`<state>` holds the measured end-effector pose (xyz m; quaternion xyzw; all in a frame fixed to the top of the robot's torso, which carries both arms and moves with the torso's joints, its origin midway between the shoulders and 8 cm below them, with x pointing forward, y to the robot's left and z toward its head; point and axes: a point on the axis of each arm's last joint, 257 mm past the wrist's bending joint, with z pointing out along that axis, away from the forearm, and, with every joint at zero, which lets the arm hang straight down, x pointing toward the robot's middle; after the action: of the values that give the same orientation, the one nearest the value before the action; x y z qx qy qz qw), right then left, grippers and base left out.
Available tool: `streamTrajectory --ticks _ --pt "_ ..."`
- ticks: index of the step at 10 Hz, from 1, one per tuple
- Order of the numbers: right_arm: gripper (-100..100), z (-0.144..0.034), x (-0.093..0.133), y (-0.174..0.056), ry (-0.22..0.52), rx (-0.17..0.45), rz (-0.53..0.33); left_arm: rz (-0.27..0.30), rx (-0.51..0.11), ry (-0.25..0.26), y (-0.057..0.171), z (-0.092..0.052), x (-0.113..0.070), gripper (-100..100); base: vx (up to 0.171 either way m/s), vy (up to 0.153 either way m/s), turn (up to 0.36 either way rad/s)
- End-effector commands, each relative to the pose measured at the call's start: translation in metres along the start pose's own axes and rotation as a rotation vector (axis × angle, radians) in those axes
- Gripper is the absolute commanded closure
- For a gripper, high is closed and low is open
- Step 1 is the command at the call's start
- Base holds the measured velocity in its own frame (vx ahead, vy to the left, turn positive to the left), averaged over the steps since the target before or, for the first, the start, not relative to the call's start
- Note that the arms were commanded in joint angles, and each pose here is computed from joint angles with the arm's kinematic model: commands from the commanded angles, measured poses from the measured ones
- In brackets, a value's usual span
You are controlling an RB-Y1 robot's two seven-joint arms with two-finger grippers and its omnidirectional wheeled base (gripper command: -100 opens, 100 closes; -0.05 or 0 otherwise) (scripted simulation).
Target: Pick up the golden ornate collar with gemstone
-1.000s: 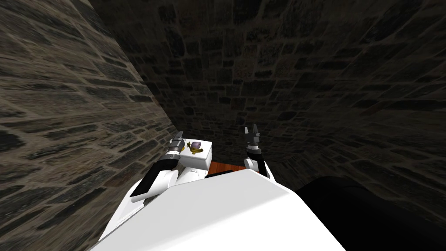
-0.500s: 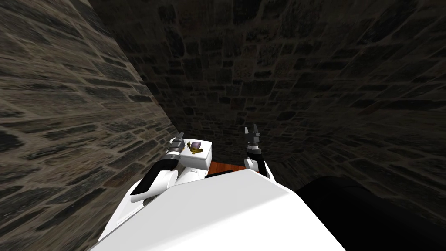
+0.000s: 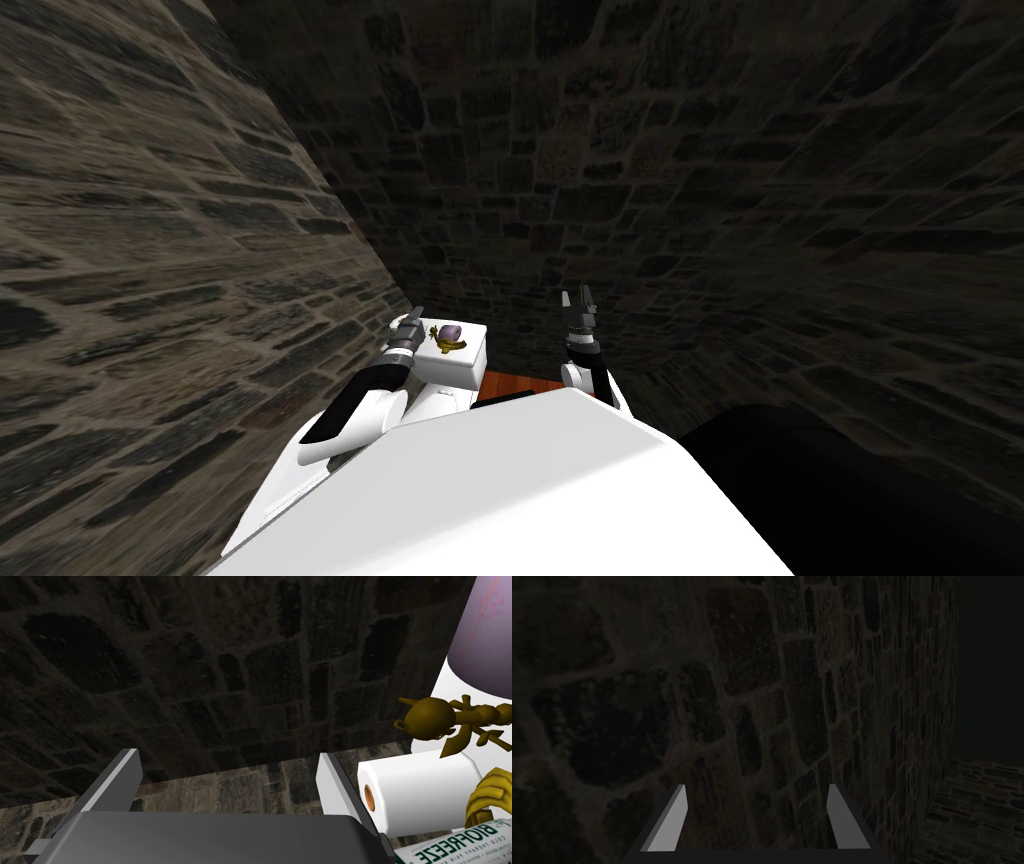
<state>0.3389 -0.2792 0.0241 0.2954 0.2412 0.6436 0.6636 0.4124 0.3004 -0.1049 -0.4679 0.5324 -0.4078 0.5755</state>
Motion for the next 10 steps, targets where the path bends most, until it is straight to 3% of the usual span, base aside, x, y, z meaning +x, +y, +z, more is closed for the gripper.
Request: streamTrajectory --ticks 1,7,10 --pt "0 0.0 0.0 0.0 0.0 0.0 0.0 0.0 -0.005 0.0 0.001 0.001 0.0 -100 -0.004 0.004 -0.012" --pt "0 0.0 0.0 0.0 0.0 0.0 0.0 0.0 -0.005 0.0 0.001 0.001 0.0 -100 -0.007 0.001 0.004" --pt "0 0.0 0.0 0.0 0.0 0.0 0.0 -0.032 -0.08 0.014 0.02 -0.003 0.001 -100 -0.016 0.016 -0.053"
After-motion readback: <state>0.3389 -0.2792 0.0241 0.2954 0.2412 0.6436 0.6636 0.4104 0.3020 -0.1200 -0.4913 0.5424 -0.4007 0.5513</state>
